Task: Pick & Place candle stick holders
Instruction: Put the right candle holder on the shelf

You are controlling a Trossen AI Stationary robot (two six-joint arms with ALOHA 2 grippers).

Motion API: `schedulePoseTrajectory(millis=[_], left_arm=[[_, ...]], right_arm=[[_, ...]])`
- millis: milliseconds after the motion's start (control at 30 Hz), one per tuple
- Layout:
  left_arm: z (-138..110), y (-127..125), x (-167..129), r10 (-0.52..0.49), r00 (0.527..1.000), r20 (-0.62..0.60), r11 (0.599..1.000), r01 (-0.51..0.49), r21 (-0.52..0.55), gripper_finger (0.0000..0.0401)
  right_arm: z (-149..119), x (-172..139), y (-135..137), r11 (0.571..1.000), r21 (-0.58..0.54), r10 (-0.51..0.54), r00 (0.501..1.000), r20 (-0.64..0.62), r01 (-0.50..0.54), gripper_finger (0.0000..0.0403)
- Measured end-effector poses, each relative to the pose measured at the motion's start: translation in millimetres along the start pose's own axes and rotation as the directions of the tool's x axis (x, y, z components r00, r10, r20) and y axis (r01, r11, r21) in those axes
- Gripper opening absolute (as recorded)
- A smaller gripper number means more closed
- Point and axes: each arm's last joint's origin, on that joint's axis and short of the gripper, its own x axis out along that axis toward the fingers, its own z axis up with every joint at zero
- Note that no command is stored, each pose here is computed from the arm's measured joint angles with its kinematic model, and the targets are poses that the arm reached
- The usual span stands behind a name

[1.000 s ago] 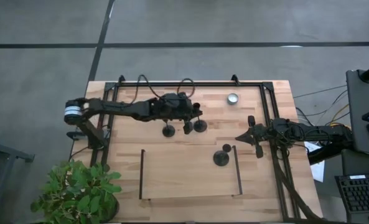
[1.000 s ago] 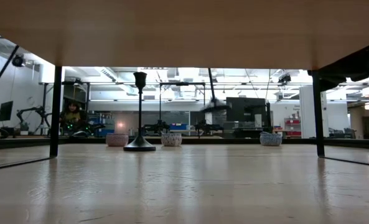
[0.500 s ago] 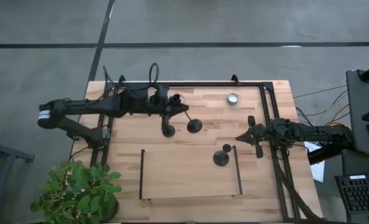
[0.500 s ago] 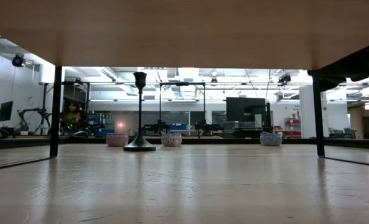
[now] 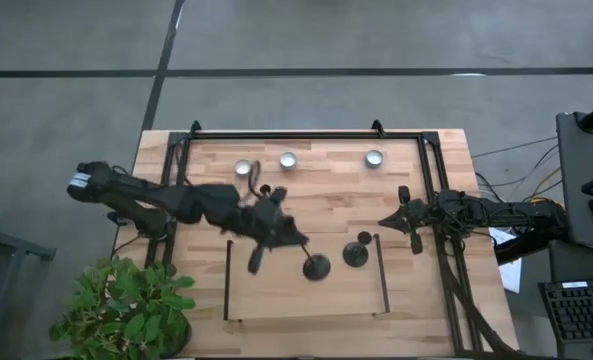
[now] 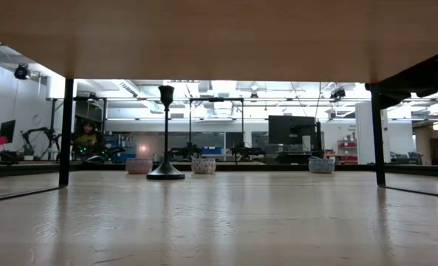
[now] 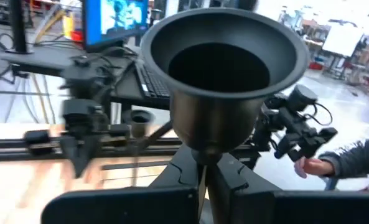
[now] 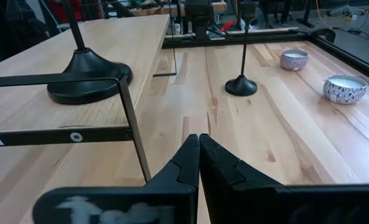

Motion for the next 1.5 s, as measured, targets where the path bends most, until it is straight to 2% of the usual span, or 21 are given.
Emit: schedulePoseTrajectory(millis=[167,300,533,667,833,1167,1500], left_arm=[[-13,-27,32,-0.034,0.998,-0.049,0.999,0.035,0.029,0.0003],[-20,-43,56,-0.008,0.998,-0.066,0.995,0.015,0.102,0.0002],[-30,-44,93,0.083,0.988,-0.127,0.989,-0.066,0.133,0.0002],[-37,-40,107,0.111,0.973,-0.203,0.985,-0.081,0.152,0.0004],[-38,-38,113,0.148,0.956,-0.254,0.980,-0.107,0.167,0.0002],[-37,-26,113,0.201,0.945,-0.256,0.974,-0.164,0.159,0.0010],[-42,-22,114,0.208,0.935,-0.287,0.975,-0.176,0.134,0.0058]], right_arm=[[0,0,0,1.000,0.000,0.000,1.000,0.000,0.000,0.0008],[0,0,0,1.000,0.000,-0.001,1.000,0.000,0.001,0.0008],[0,0,0,1.000,0.000,-0.001,1.000,0.000,0.001,0.0008],[0,0,0,1.000,0.000,0.000,1.000,0.000,0.000,0.0009],[0,0,0,1.000,0.000,0.000,1.000,-0.001,0.000,0.0008],[0,0,0,1.000,0.000,0.000,1.000,0.000,0.000,0.0008],[0,0,0,1.000,0.000,0.000,1.000,0.000,0.000,0.0008]])
